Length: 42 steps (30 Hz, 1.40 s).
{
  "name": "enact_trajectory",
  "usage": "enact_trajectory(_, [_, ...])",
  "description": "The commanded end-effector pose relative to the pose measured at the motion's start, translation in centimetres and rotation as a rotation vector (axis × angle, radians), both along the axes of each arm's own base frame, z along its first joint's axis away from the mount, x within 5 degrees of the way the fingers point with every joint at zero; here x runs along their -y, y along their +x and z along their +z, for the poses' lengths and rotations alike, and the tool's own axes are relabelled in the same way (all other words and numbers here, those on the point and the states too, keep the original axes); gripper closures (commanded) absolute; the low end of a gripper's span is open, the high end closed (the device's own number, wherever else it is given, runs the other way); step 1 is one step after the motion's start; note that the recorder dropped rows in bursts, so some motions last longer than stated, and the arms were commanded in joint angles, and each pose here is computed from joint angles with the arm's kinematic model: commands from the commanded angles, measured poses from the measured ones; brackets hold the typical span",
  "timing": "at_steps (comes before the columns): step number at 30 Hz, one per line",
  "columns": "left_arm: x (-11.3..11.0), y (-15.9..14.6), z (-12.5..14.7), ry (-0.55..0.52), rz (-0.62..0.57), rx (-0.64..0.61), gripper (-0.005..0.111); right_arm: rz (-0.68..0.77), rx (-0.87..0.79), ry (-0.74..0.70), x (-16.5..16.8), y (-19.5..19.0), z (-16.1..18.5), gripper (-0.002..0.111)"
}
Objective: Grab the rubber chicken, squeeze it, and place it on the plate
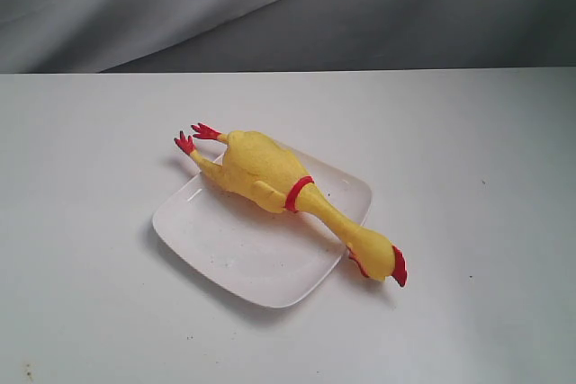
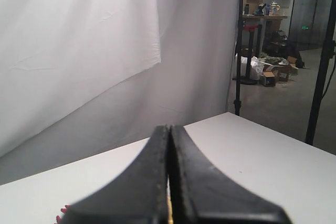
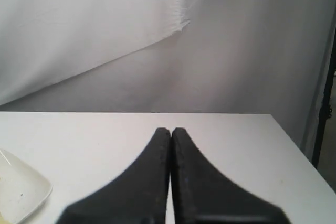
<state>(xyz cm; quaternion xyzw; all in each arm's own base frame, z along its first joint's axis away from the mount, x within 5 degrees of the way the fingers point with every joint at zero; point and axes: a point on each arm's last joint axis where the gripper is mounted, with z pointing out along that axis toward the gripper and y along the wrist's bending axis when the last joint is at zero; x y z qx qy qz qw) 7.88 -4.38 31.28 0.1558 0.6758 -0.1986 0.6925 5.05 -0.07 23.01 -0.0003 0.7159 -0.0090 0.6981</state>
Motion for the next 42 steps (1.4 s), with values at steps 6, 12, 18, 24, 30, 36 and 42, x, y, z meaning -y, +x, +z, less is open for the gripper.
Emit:
enact_trajectory(6, [0.0, 0.0, -0.1, -0.006, 0.002, -0.001, 0.107, -0.004, -0.081, 0.022, 0.0, 0.5, -3.4, 0.108])
enact_trajectory(12, [0.0, 0.0, -0.1, -0.006, 0.002, -0.001, 0.107, -0.005, -0.124, -0.007, 0.0, 0.5, -3.8, 0.108])
enact_trajectory(18, [0.0, 0.0, -0.1, -0.006, 0.002, -0.001, 0.107, -0.001, -0.235, 0.032, 0.0, 0.3, -4.8, 0.108])
enact_trajectory(24, [0.0, 0.0, -0.1, -0.006, 0.002, -0.001, 0.107, 0.002, -0.235, 0.03, -0.1, 0.3, -4.8, 0.108])
enact_trajectory(30, [0.0, 0.0, -0.1, -0.006, 0.002, -0.001, 0.107, 0.002, -0.235, 0.03, -0.1, 0.3, -4.8, 0.108])
enact_trajectory(36, [-0.3, -0.6, 0.2, -0.012, 0.024, 0.035, 0.107, 0.002, -0.235, 0.03, -0.1, 0.3, -4.8, 0.108])
enact_trajectory(42, [-1.9, -3.6, 1.4, -0.021, 0.252, 0.225, 0.107, 0.002, -0.235, 0.03, -0.1, 0.3, -4.8, 0.108])
